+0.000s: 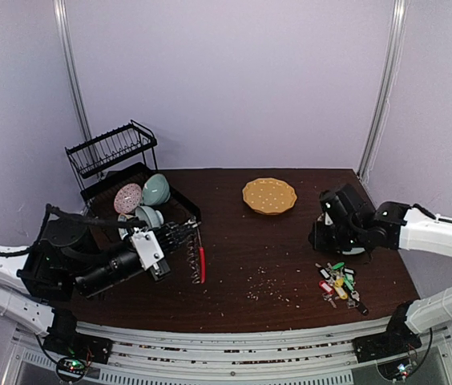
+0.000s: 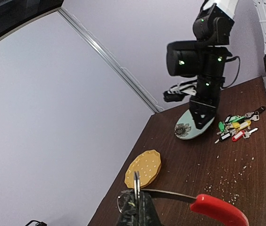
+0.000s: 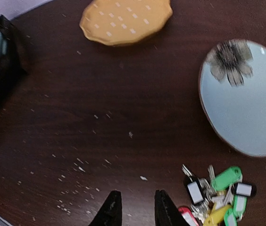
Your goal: Put the keys on the keyring
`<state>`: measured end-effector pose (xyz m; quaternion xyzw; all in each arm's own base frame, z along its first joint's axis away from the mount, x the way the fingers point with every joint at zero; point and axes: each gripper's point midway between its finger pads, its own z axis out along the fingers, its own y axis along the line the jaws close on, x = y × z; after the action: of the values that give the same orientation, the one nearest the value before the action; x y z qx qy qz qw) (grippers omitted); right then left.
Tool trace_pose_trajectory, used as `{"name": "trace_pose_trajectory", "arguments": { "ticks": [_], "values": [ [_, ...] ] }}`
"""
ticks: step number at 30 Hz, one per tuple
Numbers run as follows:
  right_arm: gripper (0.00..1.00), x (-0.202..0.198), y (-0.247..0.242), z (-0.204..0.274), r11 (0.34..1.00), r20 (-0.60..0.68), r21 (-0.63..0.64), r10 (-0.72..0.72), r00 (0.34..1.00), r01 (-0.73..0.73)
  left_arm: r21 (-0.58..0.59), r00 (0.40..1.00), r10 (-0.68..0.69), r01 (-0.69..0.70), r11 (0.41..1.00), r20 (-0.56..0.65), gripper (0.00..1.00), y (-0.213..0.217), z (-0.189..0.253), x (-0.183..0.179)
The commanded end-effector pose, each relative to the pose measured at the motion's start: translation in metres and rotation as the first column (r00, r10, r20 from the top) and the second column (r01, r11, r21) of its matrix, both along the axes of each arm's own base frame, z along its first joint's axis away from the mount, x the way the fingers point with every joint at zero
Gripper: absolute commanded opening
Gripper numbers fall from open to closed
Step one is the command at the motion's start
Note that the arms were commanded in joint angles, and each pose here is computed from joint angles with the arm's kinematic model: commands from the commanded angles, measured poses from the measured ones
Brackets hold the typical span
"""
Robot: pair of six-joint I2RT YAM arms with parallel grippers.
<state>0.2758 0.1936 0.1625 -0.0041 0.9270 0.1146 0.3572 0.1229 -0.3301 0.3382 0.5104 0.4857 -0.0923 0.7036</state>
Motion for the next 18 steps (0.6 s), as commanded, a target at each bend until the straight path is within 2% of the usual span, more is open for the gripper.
{"name": "trace_pose_trajectory", "arguments": {
  "ticks": [1,5,8,14,18],
  "values": [
    [0.29,-0.057,-0.063,-0.074,0.956,-0.231,-0.08,-0.293,0.928,0.282,-0.106,1.0,-0.004,0.003,0.994,-0.009,0.0,0.01,0.02,-0.001],
    [0.43,-0.091,-0.074,-0.119,0.94,-0.358,-0.089,-0.338,0.871,0.328,-0.096,1.0,-0.026,0.026,0.995,-0.003,0.0,0.011,0.019,-0.004],
    [0.46,-0.097,-0.077,-0.13,0.929,-0.375,-0.088,-0.365,0.852,0.359,-0.076,1.0,-0.023,0.022,0.997,-0.006,0.0,0.009,0.015,-0.003],
    [0.33,-0.092,-0.07,-0.142,0.919,-0.375,-0.02,-0.371,0.85,0.393,-0.052,1.0,-0.029,0.029,0.998,0.004,0.0,0.006,0.012,-0.004],
    [0.28,-0.095,-0.069,-0.15,0.921,-0.397,-0.03,-0.368,0.841,0.389,-0.036,0.999,-0.031,0.031,0.999,0.011,0.0,0.005,0.011,-0.004]
  ]
}}
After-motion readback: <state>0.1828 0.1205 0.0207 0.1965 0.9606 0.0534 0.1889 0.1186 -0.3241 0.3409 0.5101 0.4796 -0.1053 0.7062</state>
